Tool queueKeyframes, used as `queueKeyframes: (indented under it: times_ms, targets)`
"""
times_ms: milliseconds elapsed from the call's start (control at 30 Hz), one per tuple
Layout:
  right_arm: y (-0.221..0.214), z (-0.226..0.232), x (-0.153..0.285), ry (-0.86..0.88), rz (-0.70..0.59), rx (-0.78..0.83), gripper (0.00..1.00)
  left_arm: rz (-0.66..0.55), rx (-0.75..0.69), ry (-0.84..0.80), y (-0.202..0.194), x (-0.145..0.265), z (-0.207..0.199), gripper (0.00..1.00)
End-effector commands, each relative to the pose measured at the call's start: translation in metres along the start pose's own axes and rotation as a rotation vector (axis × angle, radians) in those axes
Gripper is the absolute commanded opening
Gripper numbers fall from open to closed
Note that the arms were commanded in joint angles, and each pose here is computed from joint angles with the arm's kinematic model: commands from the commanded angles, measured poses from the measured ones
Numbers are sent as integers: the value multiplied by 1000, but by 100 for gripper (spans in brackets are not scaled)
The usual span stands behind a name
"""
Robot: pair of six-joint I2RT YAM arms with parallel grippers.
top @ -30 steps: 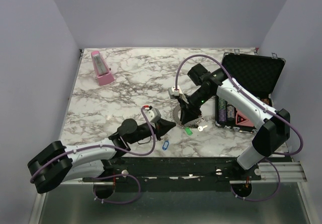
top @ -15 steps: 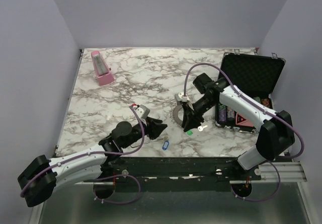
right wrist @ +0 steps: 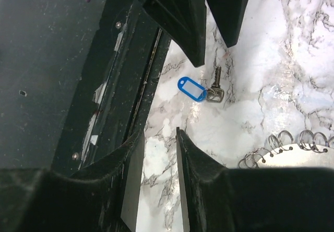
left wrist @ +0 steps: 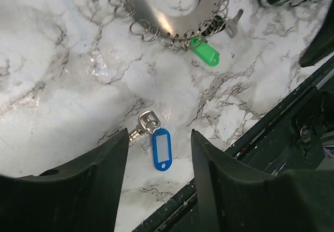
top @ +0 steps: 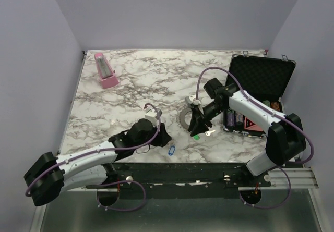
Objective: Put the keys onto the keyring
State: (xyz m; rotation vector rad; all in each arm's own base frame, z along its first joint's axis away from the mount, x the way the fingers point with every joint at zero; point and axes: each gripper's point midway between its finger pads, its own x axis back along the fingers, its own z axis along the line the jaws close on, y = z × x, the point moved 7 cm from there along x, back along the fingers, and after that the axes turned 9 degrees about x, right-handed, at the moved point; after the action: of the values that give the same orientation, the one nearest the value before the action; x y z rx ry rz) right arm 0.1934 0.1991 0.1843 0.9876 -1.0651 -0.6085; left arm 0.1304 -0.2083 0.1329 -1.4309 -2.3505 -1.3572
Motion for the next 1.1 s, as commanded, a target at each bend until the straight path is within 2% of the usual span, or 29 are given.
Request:
queueKeyframes:
  times_ms: [0, 100, 133, 467, 800, 1067]
  targets:
    - [-5, -2, -2, 10, -48, -3, 39, 163, 77, 163, -13, -9, 0, 52]
    - [-5, -2, 0, -1, -48, -4, 40, 222, 125, 185, -17, -19, -12, 39]
    - [-5, -3, 1, -6, -48, -1, 40, 241, 144, 210, -20, -23, -12, 38]
    - [-1, 0, 5, -17, -60, 13, 40, 314, 179, 362, -28, -38, -6, 39]
    - [1, 2, 5, -16, -70, 19, 40, 338, 166, 370, -27, -55, -11, 38]
    - [2, 4, 6, -15, -74, 22, 40, 358, 161, 406, -29, -60, -8, 31]
